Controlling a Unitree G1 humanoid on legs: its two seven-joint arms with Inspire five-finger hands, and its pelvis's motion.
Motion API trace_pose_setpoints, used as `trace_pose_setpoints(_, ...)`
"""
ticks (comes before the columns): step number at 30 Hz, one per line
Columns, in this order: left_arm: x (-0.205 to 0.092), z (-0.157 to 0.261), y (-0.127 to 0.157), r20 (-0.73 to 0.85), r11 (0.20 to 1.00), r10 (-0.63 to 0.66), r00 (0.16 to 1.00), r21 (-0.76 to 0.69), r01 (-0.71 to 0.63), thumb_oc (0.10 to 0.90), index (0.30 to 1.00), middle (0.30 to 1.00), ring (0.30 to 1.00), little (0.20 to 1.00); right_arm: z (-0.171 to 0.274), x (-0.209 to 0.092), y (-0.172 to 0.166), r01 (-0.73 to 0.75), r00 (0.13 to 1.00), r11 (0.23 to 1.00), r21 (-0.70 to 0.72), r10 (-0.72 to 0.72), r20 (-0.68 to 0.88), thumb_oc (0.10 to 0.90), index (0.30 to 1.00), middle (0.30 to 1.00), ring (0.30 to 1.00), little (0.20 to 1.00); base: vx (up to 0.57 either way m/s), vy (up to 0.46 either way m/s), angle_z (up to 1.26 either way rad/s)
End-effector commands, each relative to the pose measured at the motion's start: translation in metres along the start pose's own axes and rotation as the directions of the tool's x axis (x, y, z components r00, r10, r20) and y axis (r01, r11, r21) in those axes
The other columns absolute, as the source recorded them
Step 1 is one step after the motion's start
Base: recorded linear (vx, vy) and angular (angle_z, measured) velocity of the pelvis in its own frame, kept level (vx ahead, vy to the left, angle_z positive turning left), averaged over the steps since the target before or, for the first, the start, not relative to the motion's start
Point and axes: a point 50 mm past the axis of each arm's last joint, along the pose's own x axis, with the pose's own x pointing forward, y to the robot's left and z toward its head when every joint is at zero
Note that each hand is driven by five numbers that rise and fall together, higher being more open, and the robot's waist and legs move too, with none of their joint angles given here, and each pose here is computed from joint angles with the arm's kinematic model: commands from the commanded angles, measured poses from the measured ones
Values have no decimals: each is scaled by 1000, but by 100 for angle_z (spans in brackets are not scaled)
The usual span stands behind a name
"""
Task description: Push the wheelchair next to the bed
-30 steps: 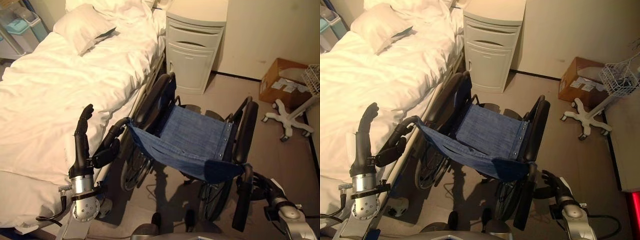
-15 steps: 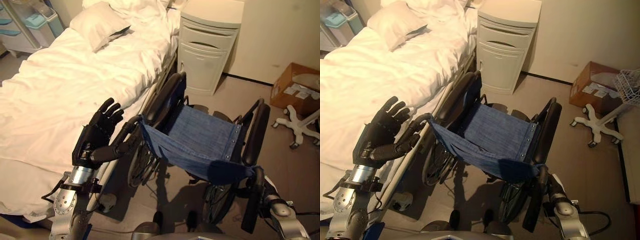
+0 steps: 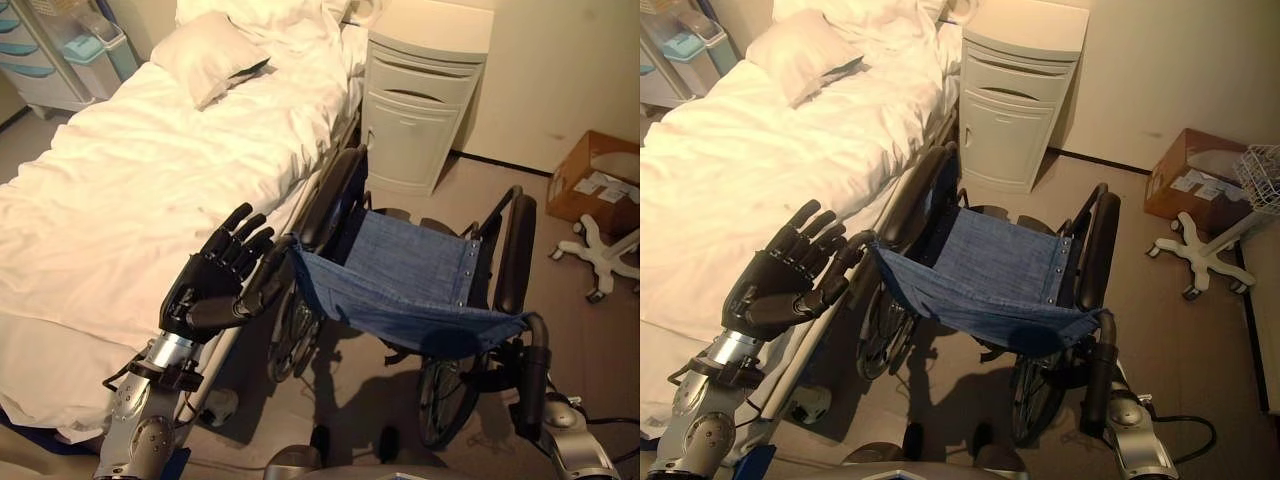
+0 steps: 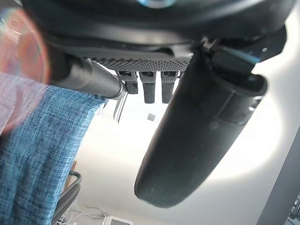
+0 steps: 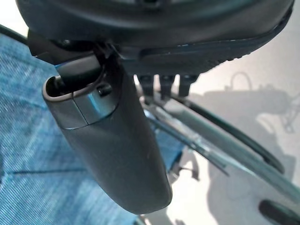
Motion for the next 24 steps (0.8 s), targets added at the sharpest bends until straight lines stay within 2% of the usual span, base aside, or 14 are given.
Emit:
trace_pose_setpoints(1, -6, -32, -20, -169, 996, -38, 985, 67, 50, 800, 900, 900, 900, 900, 35, 2, -37, 134, 981, 986, -103, -117, 152, 800, 900, 900, 900, 900, 0, 0, 0)
trace_pose_setpoints(2, -9, -33, -15, -168, 995, 21, 986, 98, -5, 800, 900, 900, 900, 900, 34, 2, -35, 136, 981, 986, -98, -120, 150, 800, 900, 900, 900, 900, 0, 0, 0)
trace_pose_setpoints(3, -16, -35, -5, -148, 976, 140, 979, 188, -111, 800, 900, 900, 900, 900, 31, 2, -33, 137, 982, 987, -85, -123, 145, 800, 900, 900, 900, 900, 0, 0, 0)
trace_pose_setpoints(5, -27, -36, 8, -93, 912, 315, 945, 306, -274, 800, 900, 900, 900, 900, 25, 2, -29, 135, 983, 988, -74, -125, 132, 800, 900, 900, 900, 900, 0, 0, 0)
trace_pose_setpoints(7, -35, -34, 13, -51, 861, 388, 920, 376, -343, 800, 900, 900, 900, 900, 20, 1, -26, 130, 986, 989, -66, -121, 118, 800, 900, 900, 900, 900, 0, 0, 0)
trace_pose_setpoints(11, -47, -31, 17, 97, 685, 534, 840, 533, -497, 800, 900, 900, 900, 900, 6, 1, -16, 122, 990, 992, -43, -118, 72, 800, 900, 900, 900, 900, -1, -7, -1)
trace_pose_setpoints(13, -49, -25, 20, 189, 586, 596, 780, 563, -584, 800, 900, 900, 900, 900, 1, 1, -11, 115, 992, 993, -36, -113, 54, 800, 900, 900, 900, 900, 0, -22, 5)
trace_pose_setpoints(16, -53, -23, 23, 263, 500, 638, 724, 574, -648, 800, 900, 900, 900, 900, -3, 1, -6, 105, 994, 994, -33, -104, 42, 800, 900, 900, 900, 900, 1, -6, 1)
trace_pose_setpoints(17, -57, -22, 25, 316, 433, 672, 670, 566, -701, 800, 900, 900, 900, 900, -7, 1, -1, 96, 995, 995, -31, -95, 30, 800, 900, 900, 900, 900, 0, 0, 0)
trace_pose_setpoints(19, -62, -23, 26, 333, 396, 708, 622, 542, -741, 800, 900, 900, 900, 900, -10, 1, 3, 92, 996, 995, -31, -91, 20, 800, 900, 900, 900, 900, 0, 0, 0)
trace_pose_setpoints(21, -66, -25, 27, 322, 391, 739, 592, 511, -765, 800, 900, 900, 900, 900, -12, 0, 5, 91, 996, 995, -33, -90, 14, 800, 900, 900, 900, 900, 0, 0, 0)
trace_pose_setpoints(24, -73, -39, 28, 198, 477, 792, 577, 388, -789, 800, 900, 900, 900, 900, -14, 0, 6, 92, 996, 995, -35, -92, 6, 800, 900, 900, 900, 900, 0, 0, 0)
